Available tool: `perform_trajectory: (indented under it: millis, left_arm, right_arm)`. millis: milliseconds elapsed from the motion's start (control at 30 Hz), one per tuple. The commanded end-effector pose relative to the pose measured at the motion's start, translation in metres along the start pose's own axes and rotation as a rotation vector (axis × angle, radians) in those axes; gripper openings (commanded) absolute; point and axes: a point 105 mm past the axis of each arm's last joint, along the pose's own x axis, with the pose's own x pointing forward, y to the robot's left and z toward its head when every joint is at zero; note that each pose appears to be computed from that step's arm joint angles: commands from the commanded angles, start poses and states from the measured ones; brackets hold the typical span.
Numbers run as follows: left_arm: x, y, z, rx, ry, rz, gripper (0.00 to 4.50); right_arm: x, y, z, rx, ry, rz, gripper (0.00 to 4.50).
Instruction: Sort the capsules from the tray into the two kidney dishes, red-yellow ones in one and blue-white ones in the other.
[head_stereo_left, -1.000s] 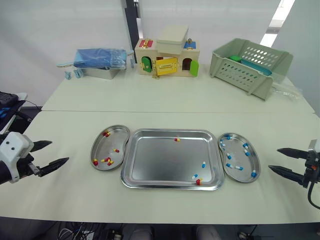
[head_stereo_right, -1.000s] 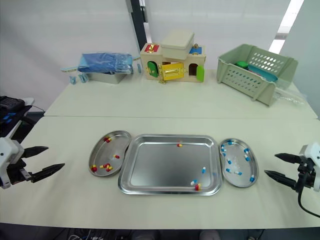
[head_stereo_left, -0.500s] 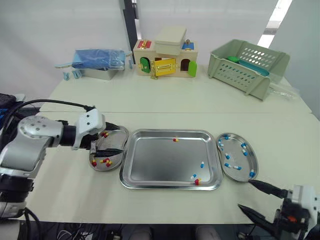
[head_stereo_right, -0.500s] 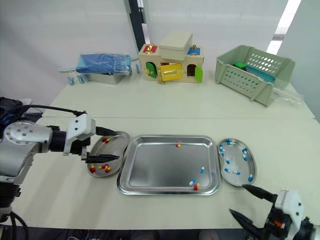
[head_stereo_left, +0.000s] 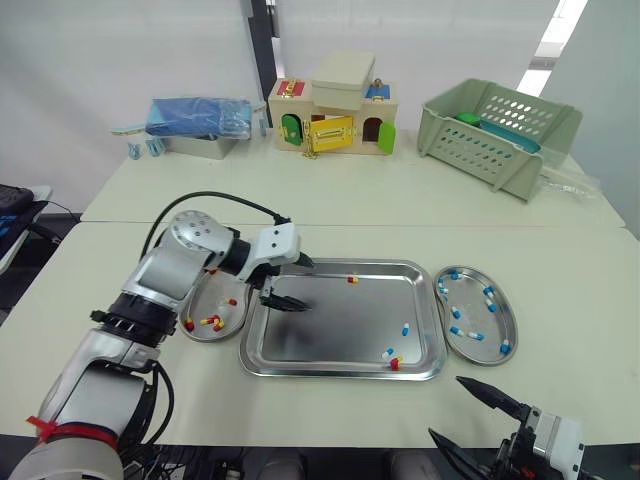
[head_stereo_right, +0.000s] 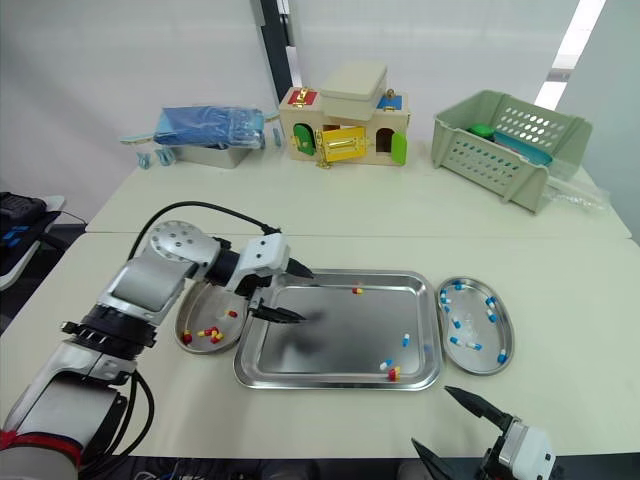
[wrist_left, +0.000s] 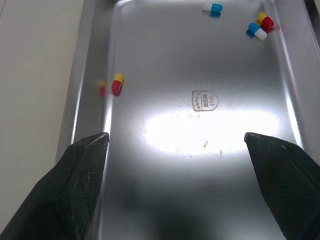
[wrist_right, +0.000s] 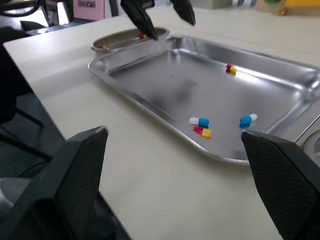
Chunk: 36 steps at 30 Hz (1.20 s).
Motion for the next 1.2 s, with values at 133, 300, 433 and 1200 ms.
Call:
perform_trajectory:
  millis: [133, 300, 433, 1200]
  left_arm:
    - [0.023, 0.013, 0.008, 0.05, 0.011, -0.015, 4.5]
    - [0.047, 0.026, 0.018, 0.079, 0.024, -0.008, 4.5]
    - [0.054, 0.027, 0.019, 0.067, 0.026, -0.019, 4.5]
    - [0.076, 0.026, 0.005, 0.021, 0.121, -0.066, 3.32]
  right_arm:
    - [0.002, 0.004, 0.001, -0.032, -0.019, -0.014, 4.47]
    - [0.004, 0.008, -0.001, -0.024, -0.008, -0.02, 4.47]
    - [0.004, 0.01, -0.003, -0.027, -0.007, -0.038, 4.47]
    - [0.005, 0.01, -0.003, -0.034, -0.011, -0.085, 4.5]
